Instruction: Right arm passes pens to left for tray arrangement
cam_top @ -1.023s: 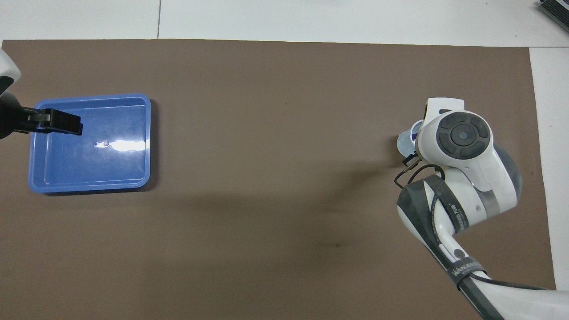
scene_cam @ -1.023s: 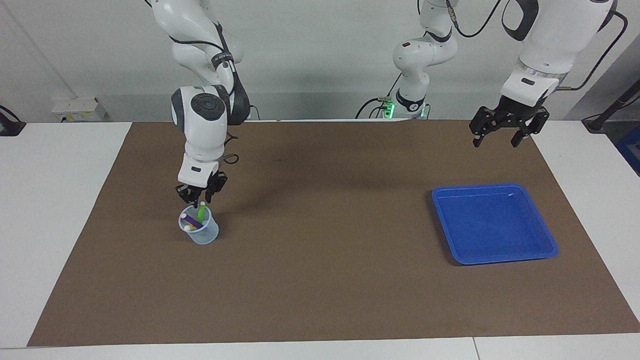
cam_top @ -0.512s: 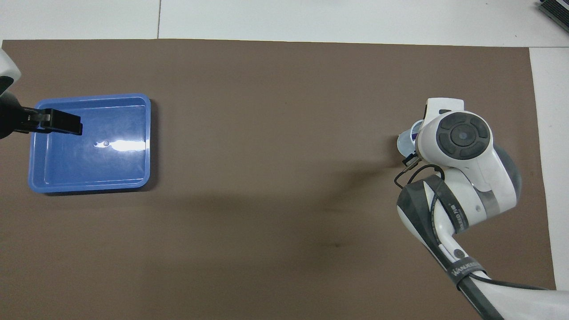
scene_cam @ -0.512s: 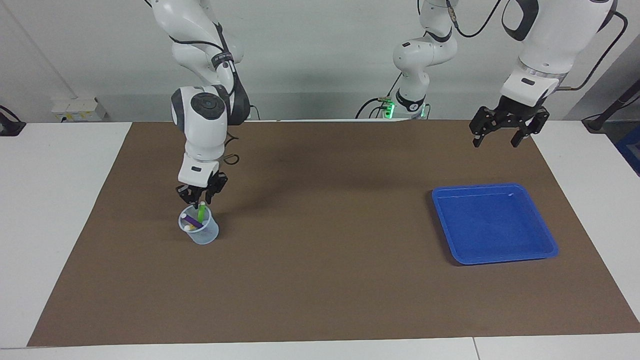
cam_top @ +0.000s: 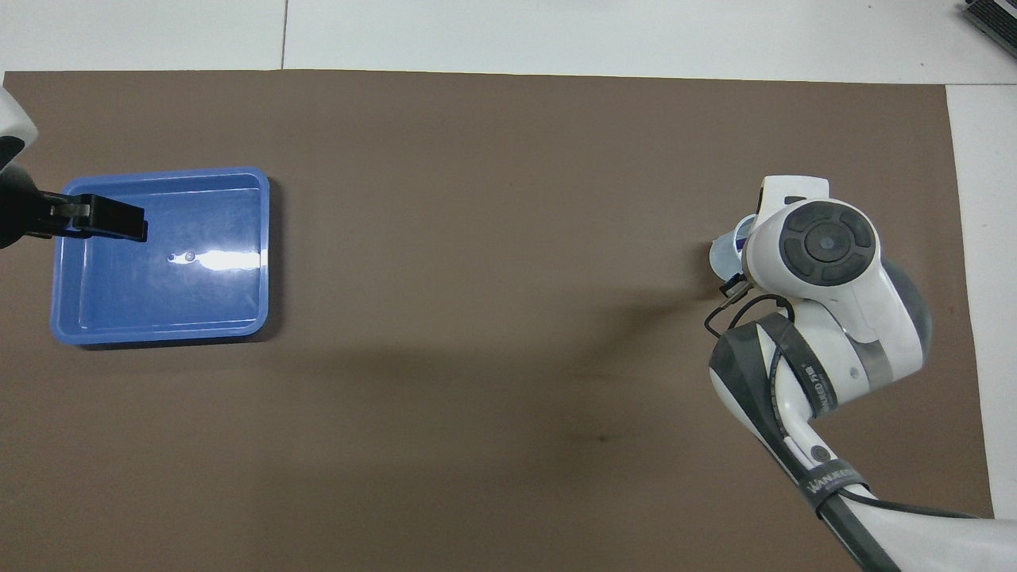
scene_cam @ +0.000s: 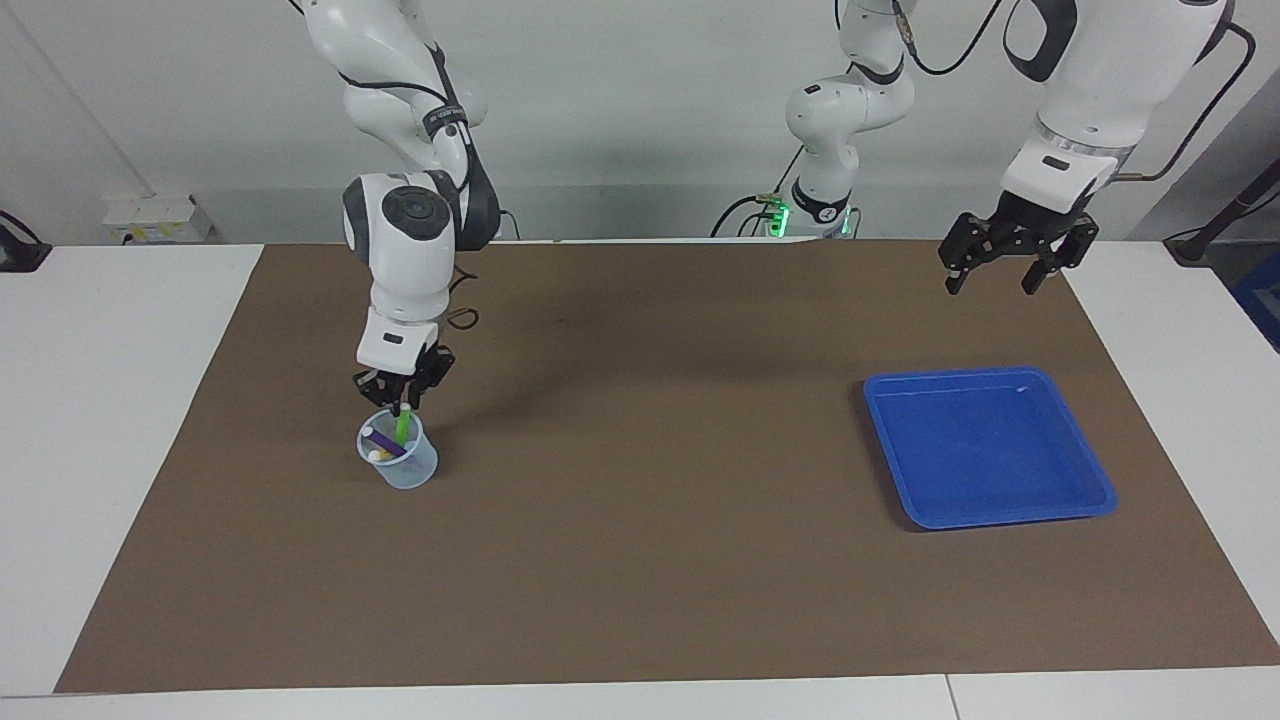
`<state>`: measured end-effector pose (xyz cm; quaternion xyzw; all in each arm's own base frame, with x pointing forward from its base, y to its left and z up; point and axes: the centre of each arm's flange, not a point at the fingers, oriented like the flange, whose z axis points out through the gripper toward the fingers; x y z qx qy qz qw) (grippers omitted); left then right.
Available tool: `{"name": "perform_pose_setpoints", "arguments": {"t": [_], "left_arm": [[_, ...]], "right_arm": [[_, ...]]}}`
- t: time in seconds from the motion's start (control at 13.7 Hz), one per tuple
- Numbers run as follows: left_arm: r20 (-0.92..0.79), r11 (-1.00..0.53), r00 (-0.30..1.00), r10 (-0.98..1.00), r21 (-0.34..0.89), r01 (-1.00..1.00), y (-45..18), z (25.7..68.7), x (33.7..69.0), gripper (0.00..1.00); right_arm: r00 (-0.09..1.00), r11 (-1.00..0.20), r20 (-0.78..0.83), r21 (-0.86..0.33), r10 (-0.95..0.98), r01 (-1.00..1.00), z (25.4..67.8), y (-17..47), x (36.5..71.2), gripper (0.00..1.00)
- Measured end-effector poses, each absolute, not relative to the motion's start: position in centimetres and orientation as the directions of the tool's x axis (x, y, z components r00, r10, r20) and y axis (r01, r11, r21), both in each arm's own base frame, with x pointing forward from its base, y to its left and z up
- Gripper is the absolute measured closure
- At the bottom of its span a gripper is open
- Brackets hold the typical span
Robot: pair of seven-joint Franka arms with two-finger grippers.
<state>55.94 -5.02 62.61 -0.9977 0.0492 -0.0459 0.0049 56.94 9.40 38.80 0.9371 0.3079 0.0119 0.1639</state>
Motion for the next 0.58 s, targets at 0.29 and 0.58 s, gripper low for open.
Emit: {"name": "perform_pose_setpoints", "arguments": {"t": [0.29,0.58], "left_arm": [[0.091,-0.995,0.991,-0.099,-0.014,-0.098,-5.01,62.61,55.94,0.00],[0.091,-0.995,0.991,-0.099,-0.014,-0.098,-5.01,62.61,55.94,0.00]], "right_arm": [[0.808,-0.755,-0.071,0.316,0.585,0.575,38.87,9.38,57.03,0.71],[0.808,-0.756,-0.067,0.317,0.585,0.573,38.91,9.02,57.14,0.74]]}}
